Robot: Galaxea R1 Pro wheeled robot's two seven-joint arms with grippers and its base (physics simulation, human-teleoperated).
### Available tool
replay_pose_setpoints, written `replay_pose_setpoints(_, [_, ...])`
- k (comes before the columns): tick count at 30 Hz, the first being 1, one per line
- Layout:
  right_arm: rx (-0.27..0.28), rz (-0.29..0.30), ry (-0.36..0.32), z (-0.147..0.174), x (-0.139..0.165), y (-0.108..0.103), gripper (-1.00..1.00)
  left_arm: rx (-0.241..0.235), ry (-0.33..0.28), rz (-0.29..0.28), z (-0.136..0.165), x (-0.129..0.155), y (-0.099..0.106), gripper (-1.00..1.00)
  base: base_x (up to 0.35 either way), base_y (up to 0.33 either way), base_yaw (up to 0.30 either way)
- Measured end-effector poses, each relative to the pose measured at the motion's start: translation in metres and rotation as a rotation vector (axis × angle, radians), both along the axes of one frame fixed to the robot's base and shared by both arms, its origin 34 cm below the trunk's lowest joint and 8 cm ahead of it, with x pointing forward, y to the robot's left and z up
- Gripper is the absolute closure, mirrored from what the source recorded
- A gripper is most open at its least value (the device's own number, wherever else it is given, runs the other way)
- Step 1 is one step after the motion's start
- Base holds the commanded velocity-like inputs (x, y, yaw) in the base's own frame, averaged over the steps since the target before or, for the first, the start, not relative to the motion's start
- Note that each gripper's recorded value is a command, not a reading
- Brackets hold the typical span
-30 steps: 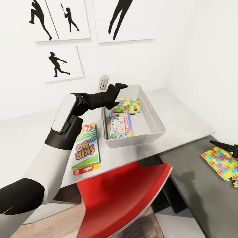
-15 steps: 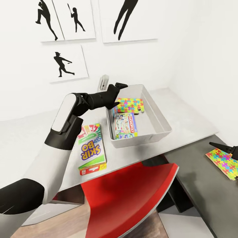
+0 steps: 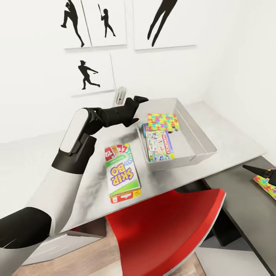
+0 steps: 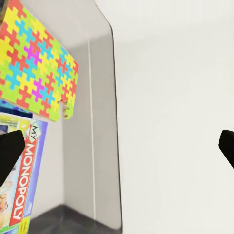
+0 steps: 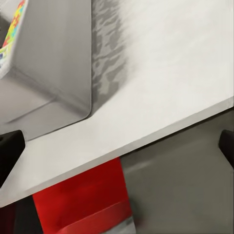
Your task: Put all the toys in the child's room - the three board games (two on the bed and one on the table), the two jigsaw puzzles on the table, and the tennis ball on the table - inside the toy box on the table in the child's room.
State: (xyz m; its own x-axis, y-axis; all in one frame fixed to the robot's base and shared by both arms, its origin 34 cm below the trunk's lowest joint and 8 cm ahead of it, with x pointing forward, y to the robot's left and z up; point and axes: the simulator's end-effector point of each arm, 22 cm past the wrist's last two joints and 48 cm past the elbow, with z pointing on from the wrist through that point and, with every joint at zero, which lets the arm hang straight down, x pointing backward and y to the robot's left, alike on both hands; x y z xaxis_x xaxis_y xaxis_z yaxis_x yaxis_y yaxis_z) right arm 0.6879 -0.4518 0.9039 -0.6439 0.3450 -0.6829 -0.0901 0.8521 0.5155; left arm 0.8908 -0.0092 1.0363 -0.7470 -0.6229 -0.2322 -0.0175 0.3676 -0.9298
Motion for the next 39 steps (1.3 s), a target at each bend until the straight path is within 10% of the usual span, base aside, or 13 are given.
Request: replay_pose_setpoints(39, [-0.012,-0.003,-0.006,0.0043,0.0019,-0.0042,-1.0,-0.004,-0.02,0.005,0.0049,-0.0049,0.0053,-1.0,-0.081,0.01,0.0])
